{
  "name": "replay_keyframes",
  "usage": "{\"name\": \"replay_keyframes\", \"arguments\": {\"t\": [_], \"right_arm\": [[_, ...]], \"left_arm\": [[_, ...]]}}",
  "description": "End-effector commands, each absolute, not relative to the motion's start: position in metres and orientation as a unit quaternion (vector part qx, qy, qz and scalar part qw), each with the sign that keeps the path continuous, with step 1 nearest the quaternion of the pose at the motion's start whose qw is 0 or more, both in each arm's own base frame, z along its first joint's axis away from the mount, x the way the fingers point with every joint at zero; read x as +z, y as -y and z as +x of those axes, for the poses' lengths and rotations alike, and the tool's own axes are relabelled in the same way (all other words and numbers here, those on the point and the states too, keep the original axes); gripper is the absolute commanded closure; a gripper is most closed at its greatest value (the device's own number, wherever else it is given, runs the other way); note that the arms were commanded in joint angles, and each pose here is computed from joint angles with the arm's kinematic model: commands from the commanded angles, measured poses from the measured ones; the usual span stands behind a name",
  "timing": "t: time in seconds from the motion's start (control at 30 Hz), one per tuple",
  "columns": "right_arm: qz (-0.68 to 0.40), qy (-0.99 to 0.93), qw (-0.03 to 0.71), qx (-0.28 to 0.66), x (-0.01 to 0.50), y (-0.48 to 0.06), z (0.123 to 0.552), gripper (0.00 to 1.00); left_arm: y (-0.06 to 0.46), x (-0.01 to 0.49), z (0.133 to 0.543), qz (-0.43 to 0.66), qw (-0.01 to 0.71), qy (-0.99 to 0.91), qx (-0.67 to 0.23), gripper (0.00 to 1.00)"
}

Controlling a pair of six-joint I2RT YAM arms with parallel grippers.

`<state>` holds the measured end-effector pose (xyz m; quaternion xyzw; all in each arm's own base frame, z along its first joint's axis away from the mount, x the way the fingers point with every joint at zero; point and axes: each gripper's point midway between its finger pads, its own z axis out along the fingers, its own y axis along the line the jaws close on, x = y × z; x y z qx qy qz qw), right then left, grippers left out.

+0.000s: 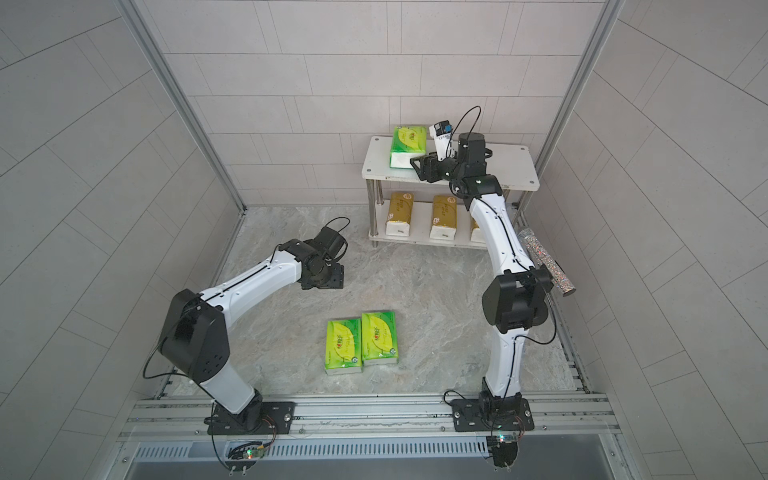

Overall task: Place the tissue boxes on the shelf by color
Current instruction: Place a box of tissues on the shelf.

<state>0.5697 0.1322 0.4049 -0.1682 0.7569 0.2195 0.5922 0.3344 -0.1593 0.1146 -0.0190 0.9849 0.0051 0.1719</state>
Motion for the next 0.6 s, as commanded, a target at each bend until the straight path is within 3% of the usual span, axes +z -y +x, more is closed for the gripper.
{"name": "replay_keyframes", "arguments": {"t": [0.0, 0.57], "right_arm": [[-0.166, -0.748, 0.602, 0.227, 0.4096, -0.1337, 0.5744, 0.27], [-0.162, -0.751, 0.595, 0.237, 0.4048, -0.1353, 0.5778, 0.27]], "left_arm": [[0.1585, 0.1202, 0.3367, -0.016, 0.173, -0.985, 0.016, 0.26], [0.1579, 0.1219, 0.3387, -0.02, 0.174, -0.984, 0.019, 0.26]]}}
